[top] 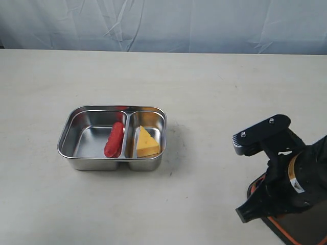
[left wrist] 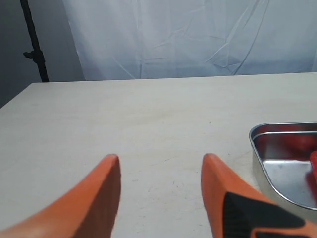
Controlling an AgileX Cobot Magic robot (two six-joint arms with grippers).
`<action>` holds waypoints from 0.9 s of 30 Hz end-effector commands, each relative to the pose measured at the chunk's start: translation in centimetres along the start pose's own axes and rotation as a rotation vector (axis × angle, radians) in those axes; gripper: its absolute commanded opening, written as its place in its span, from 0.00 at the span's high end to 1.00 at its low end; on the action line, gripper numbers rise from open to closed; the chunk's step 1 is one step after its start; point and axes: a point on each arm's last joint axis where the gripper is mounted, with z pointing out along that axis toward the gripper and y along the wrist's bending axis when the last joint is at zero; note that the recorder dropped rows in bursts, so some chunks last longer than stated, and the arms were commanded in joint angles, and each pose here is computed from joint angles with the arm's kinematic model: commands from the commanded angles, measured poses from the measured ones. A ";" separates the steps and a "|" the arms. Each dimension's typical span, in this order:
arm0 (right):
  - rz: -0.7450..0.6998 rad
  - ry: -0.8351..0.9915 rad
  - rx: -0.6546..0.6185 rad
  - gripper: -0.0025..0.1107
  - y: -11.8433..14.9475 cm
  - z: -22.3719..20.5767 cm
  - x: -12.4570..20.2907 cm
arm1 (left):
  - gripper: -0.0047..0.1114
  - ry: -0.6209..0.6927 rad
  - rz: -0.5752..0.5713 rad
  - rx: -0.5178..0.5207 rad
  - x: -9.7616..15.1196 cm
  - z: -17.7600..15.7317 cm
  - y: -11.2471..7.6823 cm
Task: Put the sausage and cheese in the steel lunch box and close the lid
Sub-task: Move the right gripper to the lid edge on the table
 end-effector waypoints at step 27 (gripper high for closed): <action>0.031 0.102 0.023 0.69 1.4 7.4 1.6 | 0.54 -0.018 0.000 0.005 -0.1 0.0 0.0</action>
